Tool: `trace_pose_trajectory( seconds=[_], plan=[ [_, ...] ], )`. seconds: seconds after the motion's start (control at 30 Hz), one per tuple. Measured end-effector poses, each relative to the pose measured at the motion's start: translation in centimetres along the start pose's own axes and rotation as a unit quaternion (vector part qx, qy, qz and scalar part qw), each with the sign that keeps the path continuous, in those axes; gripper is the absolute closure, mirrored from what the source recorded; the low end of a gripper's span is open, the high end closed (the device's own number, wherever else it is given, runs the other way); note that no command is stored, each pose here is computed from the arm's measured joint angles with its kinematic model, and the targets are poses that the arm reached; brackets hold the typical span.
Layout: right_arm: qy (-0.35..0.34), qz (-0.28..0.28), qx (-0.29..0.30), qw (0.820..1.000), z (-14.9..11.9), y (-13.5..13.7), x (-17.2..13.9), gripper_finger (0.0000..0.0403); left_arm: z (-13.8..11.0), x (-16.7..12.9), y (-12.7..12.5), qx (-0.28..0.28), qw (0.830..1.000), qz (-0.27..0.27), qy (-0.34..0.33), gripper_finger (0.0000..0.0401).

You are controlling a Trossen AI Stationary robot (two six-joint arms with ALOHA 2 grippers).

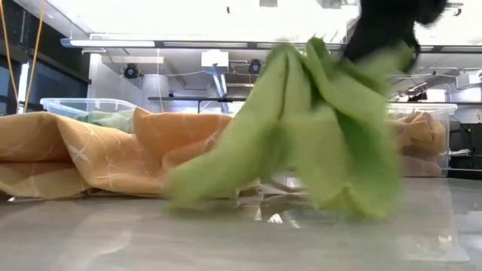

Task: Sort towels by color in basket
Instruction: Put the light green microfiber towel into the left transparent bin

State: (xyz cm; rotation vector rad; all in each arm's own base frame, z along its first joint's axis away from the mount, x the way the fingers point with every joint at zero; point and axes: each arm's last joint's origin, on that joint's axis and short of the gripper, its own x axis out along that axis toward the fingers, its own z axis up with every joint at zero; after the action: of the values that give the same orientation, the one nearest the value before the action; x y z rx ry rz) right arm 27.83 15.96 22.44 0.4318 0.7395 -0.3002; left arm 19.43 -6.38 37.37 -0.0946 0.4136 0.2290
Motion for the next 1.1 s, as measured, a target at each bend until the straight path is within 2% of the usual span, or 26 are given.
trace_pose_trajectory(
  seconds=[0.1,0.17,0.27,0.37,0.57,0.7,0.9,1.0,1.1],
  plan=[
    [-0.096,-0.003,0.035,0.995,2.0,-0.1,-2.4,0.0391,0.5,0.7,-0.7,-0.001,1.000,-0.001,-0.028,0.0401],
    [-0.140,-0.013,0.030,0.990,2.9,-0.4,-3.3,0.0392,0.8,1.2,-1.0,0.012,0.999,-0.004,-0.041,0.0401],
    [-0.189,-0.018,0.038,0.981,4.2,-0.6,-4.2,0.0393,1.3,2.0,-1.8,0.070,0.995,-0.012,-0.066,0.0399],
    [-0.230,-0.012,0.054,0.972,5.7,-0.8,-4.6,0.0393,2.2,2.4,-2.6,0.133,0.984,-0.044,-0.110,0.0384],
    [-0.283,0.025,0.046,0.958,8.5,-1.0,-4.5,0.0392,3.6,3.4,-4.1,0.208,0.952,-0.090,-0.204,0.0307],
    [-0.299,0.049,0.042,0.952,9.7,-1.2,-4.3,0.0392,3.8,4.7,-5.1,0.256,0.934,-0.086,-0.234,0.0243],
    [-0.313,0.108,0.019,0.943,11.3,-1.6,-4.3,0.0391,3.0,7.3,-5.6,0.272,0.937,-0.065,-0.208,0.0172],
    [-0.316,0.142,0.014,0.938,11.8,-1.6,-4.4,0.0391,2.5,8.2,-5.8,0.259,0.947,-0.035,-0.188,0.0160],
    [-0.309,0.165,0.007,0.937,11.9,-1.5,-4.4,0.0391,2.0,8.9,-5.9,0.269,0.949,-0.009,-0.167,0.0158]
  ],
)
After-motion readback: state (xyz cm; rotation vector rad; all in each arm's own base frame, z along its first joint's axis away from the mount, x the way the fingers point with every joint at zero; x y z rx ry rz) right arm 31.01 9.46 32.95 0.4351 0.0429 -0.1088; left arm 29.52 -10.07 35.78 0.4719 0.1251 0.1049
